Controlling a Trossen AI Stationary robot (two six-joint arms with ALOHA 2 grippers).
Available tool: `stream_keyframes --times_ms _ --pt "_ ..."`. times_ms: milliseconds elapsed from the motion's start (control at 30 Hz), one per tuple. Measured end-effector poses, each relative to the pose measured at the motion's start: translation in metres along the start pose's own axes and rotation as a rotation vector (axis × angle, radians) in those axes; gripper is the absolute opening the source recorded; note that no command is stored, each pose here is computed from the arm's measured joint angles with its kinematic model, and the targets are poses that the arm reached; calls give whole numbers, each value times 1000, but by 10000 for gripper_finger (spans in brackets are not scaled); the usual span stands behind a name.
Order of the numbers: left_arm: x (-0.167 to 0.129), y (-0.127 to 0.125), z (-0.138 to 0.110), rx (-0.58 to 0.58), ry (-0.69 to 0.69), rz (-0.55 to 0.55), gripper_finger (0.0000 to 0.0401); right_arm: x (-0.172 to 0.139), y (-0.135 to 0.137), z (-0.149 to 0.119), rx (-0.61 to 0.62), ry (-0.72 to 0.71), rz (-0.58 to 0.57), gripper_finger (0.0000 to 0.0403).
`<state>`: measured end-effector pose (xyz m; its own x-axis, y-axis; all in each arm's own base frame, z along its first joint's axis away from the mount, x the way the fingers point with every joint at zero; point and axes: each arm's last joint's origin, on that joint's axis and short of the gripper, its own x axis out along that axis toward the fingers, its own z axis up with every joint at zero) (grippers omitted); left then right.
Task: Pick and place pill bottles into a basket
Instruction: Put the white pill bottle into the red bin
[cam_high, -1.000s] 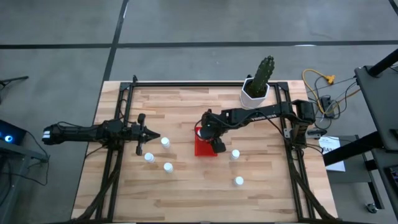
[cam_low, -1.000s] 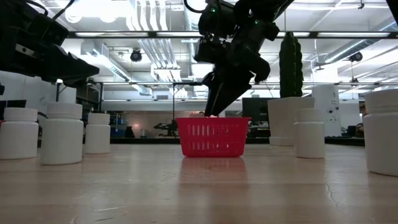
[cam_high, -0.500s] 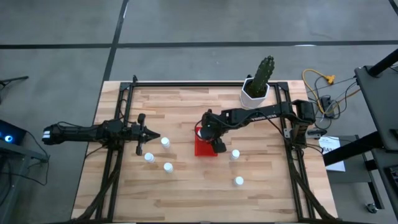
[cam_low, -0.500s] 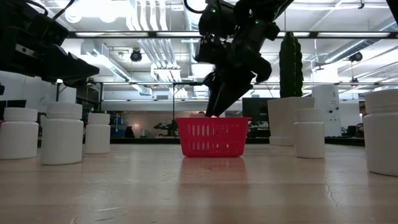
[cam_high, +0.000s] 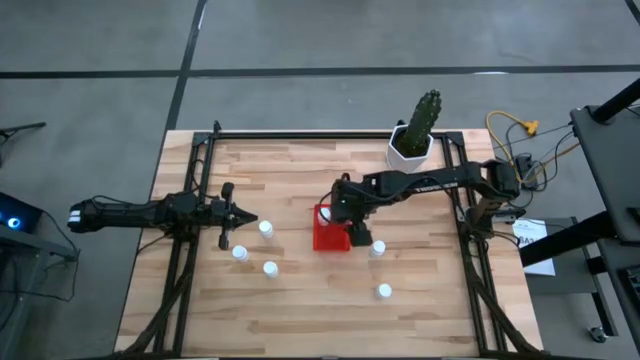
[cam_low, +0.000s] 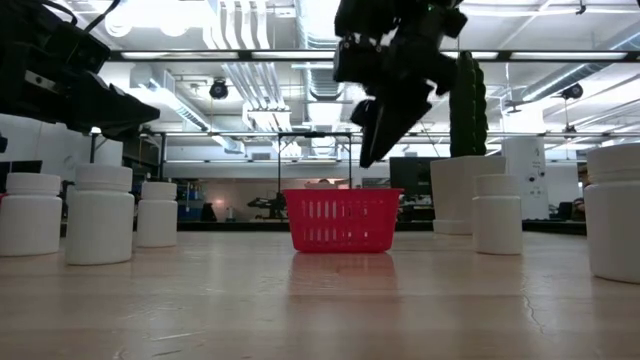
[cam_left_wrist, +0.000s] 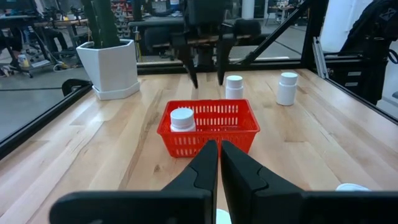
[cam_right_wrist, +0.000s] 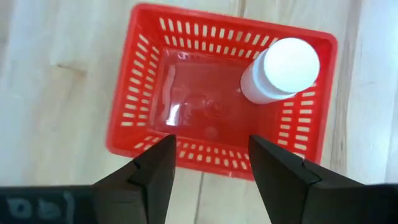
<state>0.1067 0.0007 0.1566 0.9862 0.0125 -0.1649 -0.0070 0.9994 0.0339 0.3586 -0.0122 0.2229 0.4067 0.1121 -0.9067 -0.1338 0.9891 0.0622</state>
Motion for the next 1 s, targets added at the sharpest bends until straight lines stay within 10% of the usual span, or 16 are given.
stream_keyframes --times_ms 600,1000 --pt "0 0 0 9 -2 0 2 -19 60 -16 110 170 56 192" --pt "0 0 0 0 0 0 2 -13 101 -35 -14 279 -121 192"
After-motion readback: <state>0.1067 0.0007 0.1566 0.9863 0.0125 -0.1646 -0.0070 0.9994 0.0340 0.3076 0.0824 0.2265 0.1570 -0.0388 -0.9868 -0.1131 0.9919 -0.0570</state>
